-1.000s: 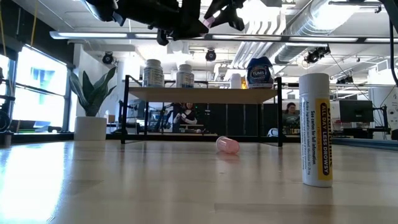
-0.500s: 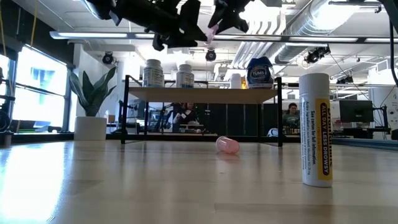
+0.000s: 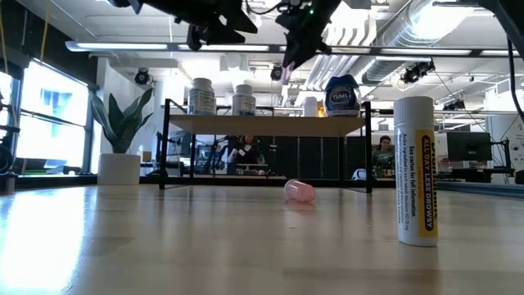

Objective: Pick and place medicine bottles onto shelf by color
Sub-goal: Put the purple pill bottle on the shelf, then put the yellow pill bottle on the shelf

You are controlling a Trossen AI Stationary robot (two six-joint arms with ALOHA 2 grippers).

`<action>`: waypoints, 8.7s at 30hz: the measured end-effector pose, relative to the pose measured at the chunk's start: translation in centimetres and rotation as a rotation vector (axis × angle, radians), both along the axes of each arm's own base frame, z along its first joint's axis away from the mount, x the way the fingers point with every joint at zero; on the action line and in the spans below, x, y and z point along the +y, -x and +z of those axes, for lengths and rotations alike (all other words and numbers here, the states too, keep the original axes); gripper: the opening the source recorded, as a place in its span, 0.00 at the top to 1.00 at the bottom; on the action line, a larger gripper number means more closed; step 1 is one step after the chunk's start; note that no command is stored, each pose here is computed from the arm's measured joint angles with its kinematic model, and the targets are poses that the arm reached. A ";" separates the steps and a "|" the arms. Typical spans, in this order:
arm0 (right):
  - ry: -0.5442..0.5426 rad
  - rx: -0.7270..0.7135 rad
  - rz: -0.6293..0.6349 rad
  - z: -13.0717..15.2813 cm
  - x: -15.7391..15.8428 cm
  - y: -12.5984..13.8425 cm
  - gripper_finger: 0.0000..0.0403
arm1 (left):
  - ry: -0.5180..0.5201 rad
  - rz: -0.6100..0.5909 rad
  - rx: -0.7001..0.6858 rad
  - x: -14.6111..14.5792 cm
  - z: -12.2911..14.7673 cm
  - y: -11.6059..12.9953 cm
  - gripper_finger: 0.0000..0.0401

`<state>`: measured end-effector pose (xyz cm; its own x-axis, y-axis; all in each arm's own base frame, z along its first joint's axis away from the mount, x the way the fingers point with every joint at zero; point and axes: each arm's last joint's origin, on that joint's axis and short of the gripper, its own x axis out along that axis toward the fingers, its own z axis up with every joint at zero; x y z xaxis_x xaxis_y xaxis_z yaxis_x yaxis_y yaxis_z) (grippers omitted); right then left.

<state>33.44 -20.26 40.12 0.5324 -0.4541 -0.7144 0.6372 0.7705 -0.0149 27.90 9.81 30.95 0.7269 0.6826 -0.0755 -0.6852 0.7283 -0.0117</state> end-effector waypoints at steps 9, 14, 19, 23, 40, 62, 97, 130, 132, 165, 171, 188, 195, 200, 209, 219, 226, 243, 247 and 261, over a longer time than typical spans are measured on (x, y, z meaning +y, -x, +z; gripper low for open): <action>-0.034 0.117 0.039 -3.6 -1.5 -1.9 0.74 | 0.014 0.003 0.044 -0.3 0.5 1.1 0.48; -0.067 0.165 0.043 -5.3 -1.9 -2.7 0.74 | 0.016 0.002 0.049 -0.3 0.4 1.1 0.48; -0.084 0.196 0.046 -6.6 -2.3 -3.3 0.74 | 0.019 0.002 0.062 -0.3 0.3 1.1 0.48; -0.062 0.237 0.042 -7.4 -2.6 -3.6 0.74 | 0.019 0.002 0.062 -0.3 0.3 1.1 0.48; -0.084 0.284 0.042 -8.4 -2.7 -3.7 0.73 | 0.021 0.002 0.068 -0.3 0.2 1.1 0.48; -0.065 0.248 0.054 -6.4 -2.1 -2.8 0.46 | 0.061 0.005 0.178 -0.4 -0.9 1.4 0.48; -0.318 0.163 0.248 1.4 12.5 1.5 0.46 | 0.235 -0.127 0.335 -5.0 -0.2 5.9 0.48; -0.523 0.328 0.037 -4.3 28.2 9.2 0.46 | 0.271 -0.223 0.465 -5.6 -0.6 7.5 0.48; -0.560 0.326 0.020 -4.6 28.8 10.3 0.46 | 0.270 -0.219 0.465 -5.6 -0.6 7.5 0.48; -0.782 0.372 -0.225 -12.7 39.1 17.9 0.46 | 0.316 -0.193 0.428 -5.6 -0.6 7.5 0.48; -0.731 0.417 -0.240 -14.6 41.2 18.2 0.46 | 0.316 -0.193 0.427 -5.5 -0.6 7.5 0.48; -0.703 0.494 -0.265 -19.0 44.9 17.4 0.46 | 0.332 -0.182 0.402 -5.5 -0.5 7.4 0.48; -0.670 0.506 -0.316 -20.4 45.7 17.6 0.46 | 0.344 -0.176 0.394 -5.5 -0.5 7.4 0.48; -0.644 0.496 -0.339 -21.2 45.9 17.5 0.46 | 0.344 -0.177 0.394 -5.5 -0.5 7.4 0.48; -0.651 0.513 -0.352 -21.3 45.9 17.4 0.63 | 0.344 -0.176 0.396 -5.5 -0.5 7.5 0.48; -0.702 0.542 -0.389 -21.2 45.7 16.8 0.76 | 0.344 -0.174 0.396 -5.5 -0.5 7.5 0.48; -0.812 0.509 -0.356 -20.3 45.0 14.8 0.73 | 0.349 -0.157 0.393 -5.1 -0.5 7.6 0.48; -0.805 0.254 -0.262 -14.8 39.1 6.8 0.74 | 0.324 -0.252 0.476 -4.6 -0.8 7.8 0.48; -0.785 0.221 -0.226 -13.4 36.7 4.9 0.74 | 0.337 -0.259 0.504 -4.6 -1.0 8.0 0.48; -0.626 -0.023 -0.058 -6.9 29.0 0.2 0.74 | 0.341 -0.334 0.525 -4.8 -1.1 8.0 0.48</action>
